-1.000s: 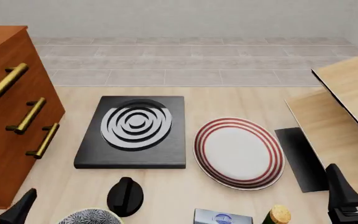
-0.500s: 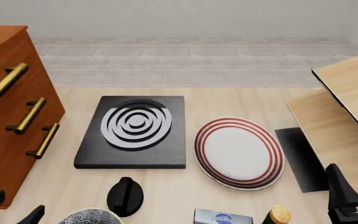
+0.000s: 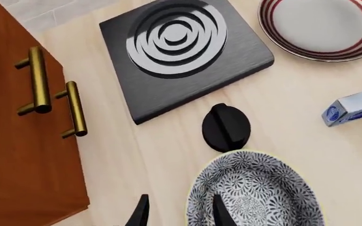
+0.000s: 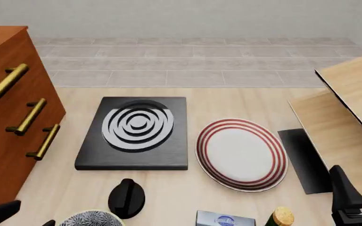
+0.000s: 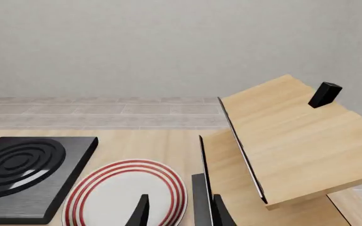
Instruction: Put the bowl on the top of the cabinet.
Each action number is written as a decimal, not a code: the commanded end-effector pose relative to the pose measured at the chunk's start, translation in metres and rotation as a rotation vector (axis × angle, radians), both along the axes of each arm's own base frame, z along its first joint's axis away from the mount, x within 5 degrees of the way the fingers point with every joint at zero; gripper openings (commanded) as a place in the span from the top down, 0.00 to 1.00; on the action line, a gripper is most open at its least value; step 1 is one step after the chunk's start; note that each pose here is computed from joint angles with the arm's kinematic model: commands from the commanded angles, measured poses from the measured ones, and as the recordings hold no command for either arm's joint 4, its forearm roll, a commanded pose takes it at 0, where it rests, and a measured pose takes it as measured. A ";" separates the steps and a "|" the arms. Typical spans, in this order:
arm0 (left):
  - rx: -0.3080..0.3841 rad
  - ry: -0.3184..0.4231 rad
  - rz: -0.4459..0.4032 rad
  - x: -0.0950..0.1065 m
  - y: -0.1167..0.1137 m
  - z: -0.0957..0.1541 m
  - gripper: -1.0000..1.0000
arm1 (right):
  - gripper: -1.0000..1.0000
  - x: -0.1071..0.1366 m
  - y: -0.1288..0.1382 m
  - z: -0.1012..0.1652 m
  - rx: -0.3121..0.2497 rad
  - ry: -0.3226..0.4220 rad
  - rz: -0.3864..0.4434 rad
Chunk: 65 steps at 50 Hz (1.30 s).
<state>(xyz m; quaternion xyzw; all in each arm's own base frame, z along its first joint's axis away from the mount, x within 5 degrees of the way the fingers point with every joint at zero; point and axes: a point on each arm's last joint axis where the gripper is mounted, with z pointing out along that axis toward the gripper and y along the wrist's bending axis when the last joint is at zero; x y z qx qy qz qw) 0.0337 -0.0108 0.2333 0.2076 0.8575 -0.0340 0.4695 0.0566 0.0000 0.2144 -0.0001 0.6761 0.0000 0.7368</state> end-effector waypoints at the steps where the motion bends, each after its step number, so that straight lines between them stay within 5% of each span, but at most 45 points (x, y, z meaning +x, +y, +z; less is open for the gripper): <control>1: 0.015 0.057 -0.045 0.002 -0.003 0.001 0.00 | 0.00 0.000 0.000 0.000 0.000 0.000 0.000; 13: 0.004 0.131 -0.094 0.006 -0.008 -0.005 0.00 | 0.00 0.000 0.000 0.000 0.000 0.000 0.000; 35: 0.062 0.167 -0.073 0.024 -0.012 -0.042 0.00 | 0.00 0.000 0.000 0.000 0.000 0.000 0.000; 65: 0.105 0.196 -0.051 0.033 -0.012 -0.056 0.00 | 0.00 0.000 0.000 0.000 0.000 0.000 0.000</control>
